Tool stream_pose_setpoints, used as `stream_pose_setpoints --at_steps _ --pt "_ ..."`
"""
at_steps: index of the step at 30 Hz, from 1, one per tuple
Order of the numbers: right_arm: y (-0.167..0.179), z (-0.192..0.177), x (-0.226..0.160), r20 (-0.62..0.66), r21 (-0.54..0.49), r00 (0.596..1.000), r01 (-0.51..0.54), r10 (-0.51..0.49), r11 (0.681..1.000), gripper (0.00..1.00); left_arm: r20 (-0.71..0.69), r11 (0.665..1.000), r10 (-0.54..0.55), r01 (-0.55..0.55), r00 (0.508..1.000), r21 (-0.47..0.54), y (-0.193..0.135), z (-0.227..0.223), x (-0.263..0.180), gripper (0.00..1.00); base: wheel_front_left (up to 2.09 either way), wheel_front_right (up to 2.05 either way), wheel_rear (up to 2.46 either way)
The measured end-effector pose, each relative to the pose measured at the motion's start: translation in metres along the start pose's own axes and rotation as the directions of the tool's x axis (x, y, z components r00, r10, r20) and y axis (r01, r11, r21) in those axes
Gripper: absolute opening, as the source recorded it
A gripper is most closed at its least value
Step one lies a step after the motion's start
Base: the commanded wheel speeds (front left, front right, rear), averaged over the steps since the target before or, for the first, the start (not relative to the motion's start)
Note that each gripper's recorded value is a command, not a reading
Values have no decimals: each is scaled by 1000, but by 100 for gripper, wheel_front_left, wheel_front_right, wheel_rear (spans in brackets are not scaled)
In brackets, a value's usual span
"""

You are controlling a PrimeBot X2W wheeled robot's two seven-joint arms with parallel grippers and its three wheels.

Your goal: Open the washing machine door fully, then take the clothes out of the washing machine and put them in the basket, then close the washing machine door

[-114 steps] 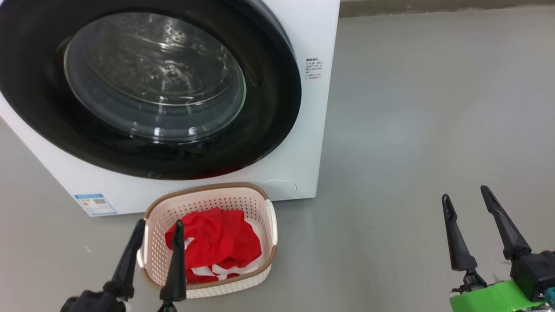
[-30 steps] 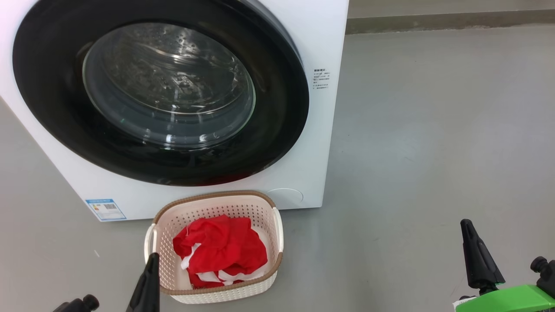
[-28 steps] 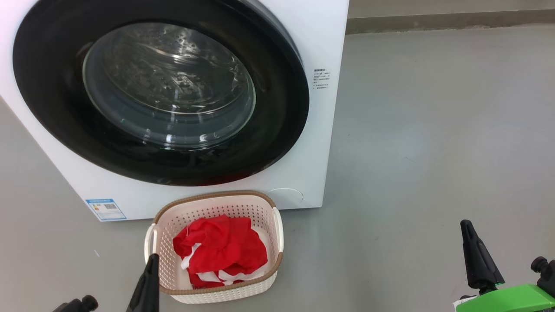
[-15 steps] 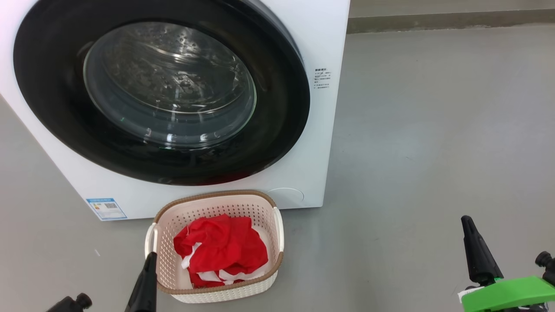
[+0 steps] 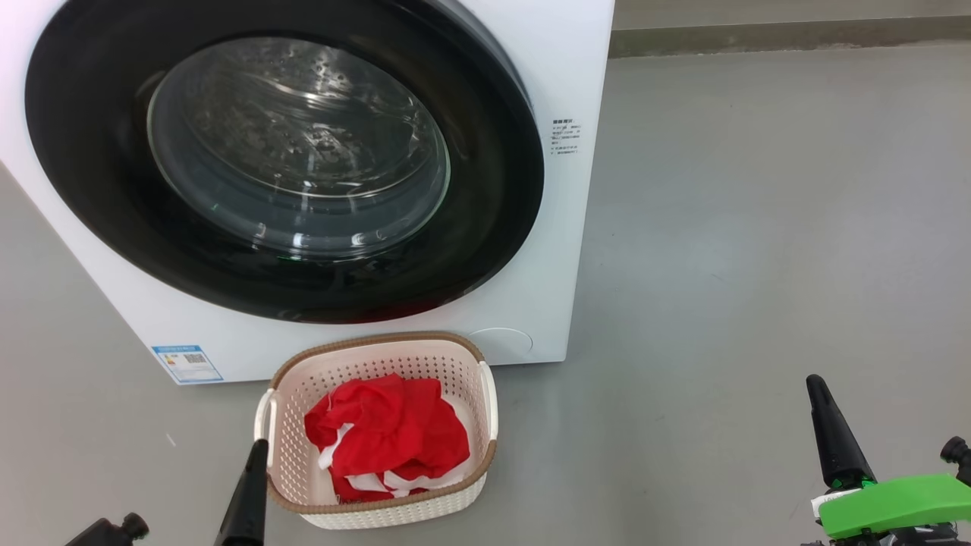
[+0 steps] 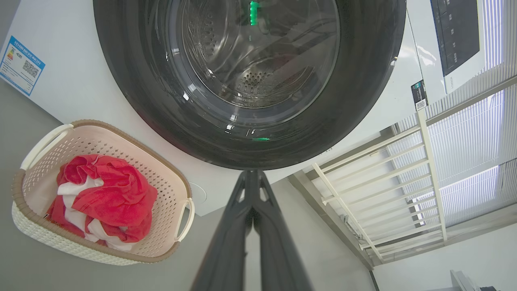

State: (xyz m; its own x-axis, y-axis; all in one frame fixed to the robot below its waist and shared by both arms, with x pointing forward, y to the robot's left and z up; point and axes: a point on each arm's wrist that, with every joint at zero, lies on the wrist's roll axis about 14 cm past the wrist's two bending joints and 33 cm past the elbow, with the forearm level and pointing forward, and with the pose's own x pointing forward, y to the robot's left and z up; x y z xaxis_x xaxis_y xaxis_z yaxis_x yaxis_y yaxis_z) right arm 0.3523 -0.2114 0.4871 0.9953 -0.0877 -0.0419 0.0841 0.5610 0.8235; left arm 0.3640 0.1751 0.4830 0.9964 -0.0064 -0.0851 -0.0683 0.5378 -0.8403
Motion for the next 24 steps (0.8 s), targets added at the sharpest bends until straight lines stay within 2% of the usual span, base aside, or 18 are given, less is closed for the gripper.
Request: stream_pose_setpoints --at_steps 11,24 --pt "-2 -3 4 -16 130 1000 12 -10 991 0 -16 992 22 -23 1000 -122 7 -1 1 0 0 0 0" --pt "-5 -8 8 -45 286 999 32 -20 958 0 -25 962 15 -22 1000 -270 8 1 4 0 0 0 0"
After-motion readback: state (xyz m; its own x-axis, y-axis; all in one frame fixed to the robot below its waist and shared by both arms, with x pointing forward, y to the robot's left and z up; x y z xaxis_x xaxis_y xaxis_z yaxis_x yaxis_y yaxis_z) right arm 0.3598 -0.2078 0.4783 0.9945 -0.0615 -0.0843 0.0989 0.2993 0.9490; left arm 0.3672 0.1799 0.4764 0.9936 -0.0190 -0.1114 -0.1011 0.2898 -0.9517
